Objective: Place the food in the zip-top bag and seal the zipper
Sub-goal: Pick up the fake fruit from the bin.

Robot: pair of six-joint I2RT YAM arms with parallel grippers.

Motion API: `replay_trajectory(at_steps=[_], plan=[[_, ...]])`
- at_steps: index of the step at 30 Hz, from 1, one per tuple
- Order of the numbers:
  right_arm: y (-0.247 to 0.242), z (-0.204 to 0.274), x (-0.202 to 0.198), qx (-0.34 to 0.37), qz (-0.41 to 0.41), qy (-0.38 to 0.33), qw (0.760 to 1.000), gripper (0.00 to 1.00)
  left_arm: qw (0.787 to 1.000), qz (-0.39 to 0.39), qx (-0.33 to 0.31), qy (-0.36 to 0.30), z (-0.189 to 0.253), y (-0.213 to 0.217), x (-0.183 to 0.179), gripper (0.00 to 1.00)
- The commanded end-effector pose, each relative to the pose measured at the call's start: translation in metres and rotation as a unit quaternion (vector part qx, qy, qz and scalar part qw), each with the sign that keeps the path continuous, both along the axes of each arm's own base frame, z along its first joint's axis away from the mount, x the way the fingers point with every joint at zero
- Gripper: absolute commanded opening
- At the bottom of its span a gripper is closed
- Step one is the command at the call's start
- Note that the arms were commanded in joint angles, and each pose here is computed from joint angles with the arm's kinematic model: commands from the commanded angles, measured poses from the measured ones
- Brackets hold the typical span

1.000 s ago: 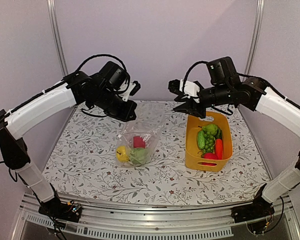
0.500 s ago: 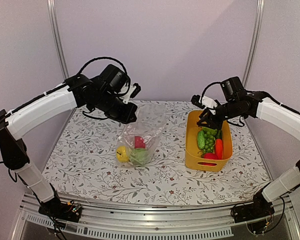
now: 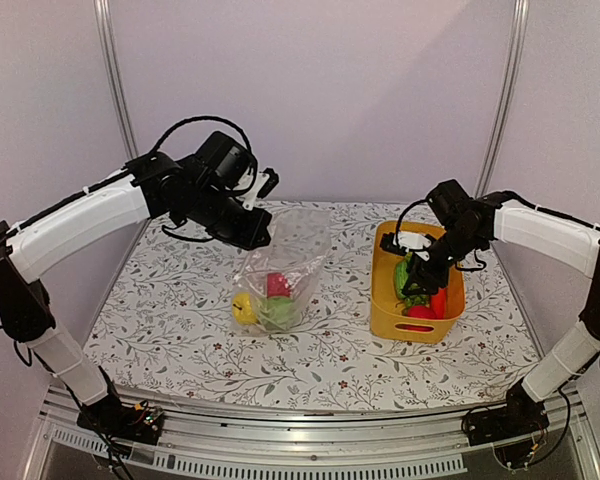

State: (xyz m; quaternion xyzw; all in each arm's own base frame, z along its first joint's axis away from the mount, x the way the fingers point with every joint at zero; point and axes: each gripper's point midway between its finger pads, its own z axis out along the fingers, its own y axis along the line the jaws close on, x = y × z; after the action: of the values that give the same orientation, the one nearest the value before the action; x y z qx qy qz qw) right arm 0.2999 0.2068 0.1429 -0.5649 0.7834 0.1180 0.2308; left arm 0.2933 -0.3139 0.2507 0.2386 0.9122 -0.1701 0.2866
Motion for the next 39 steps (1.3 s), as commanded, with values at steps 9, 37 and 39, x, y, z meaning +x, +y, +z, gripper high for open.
replay_trajectory(at_steps=[9, 37, 39], plan=[[-0.028, -0.053, -0.031, -0.072, 0.005, 0.123, 0.99, 0.74, 1.0, 0.01, -0.001, -0.009, 0.002, 0.011, 0.0, 0.0], [-0.045, -0.089, -0.036, -0.111, -0.024, 0.192, 0.975, 0.83, 1.0, 0.011, 0.0, -0.004, -0.006, 0.011, 0.0, 0.0], [-0.038, -0.076, -0.029, -0.096, -0.024, 0.179, 0.979, 0.78, 1.0, 0.01, 0.0, -0.004, -0.006, 0.01, -0.001, 0.0]])
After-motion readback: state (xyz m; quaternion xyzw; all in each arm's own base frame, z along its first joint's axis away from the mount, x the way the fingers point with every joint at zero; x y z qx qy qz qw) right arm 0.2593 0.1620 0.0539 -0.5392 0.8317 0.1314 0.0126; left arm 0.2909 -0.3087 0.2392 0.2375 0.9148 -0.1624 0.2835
